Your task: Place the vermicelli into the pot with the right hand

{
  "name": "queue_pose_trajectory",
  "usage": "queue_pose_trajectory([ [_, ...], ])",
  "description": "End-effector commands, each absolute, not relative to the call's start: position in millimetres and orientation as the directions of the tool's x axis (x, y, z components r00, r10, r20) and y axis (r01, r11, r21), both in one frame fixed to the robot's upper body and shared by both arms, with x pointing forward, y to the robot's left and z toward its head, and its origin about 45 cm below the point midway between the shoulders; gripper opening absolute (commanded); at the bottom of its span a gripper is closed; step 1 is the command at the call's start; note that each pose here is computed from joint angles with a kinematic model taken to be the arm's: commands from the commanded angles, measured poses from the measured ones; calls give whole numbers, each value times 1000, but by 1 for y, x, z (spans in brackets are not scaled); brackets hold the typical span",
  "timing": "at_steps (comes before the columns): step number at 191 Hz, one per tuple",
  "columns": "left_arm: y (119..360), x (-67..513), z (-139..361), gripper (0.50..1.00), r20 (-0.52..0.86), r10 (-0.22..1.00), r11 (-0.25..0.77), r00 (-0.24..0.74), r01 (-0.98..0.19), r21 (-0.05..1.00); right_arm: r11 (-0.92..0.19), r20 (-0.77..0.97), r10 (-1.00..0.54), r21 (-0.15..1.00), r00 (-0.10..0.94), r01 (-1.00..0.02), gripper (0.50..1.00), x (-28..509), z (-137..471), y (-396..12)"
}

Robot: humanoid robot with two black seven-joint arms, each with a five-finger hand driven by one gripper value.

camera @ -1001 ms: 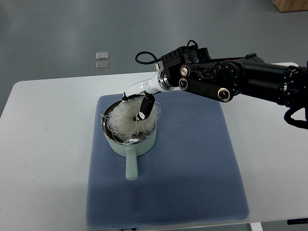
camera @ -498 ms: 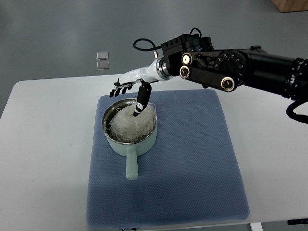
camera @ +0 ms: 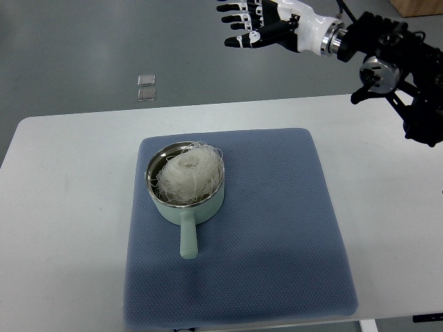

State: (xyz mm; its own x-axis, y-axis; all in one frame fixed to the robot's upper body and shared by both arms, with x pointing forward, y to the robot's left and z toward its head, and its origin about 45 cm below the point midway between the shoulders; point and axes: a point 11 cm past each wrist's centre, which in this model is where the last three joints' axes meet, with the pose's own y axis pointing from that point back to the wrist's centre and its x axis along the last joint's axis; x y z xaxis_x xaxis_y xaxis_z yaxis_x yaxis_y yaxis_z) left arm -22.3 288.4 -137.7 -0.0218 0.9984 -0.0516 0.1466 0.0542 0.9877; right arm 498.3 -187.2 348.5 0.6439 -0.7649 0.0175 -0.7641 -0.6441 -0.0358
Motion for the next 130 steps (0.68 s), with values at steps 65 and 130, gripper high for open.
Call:
queue_pose_trajectory([
  [65, 286, -22, -138, 1000, -59, 998, 61, -20, 146, 987, -269, -659, -710, -74, 250, -960, 930, 470, 219, -265],
  [130, 288, -22, -138, 1000, -53, 998, 55, -17, 147, 988, -224, -749, -636, -52, 186, -973, 930, 461, 191, -255],
])
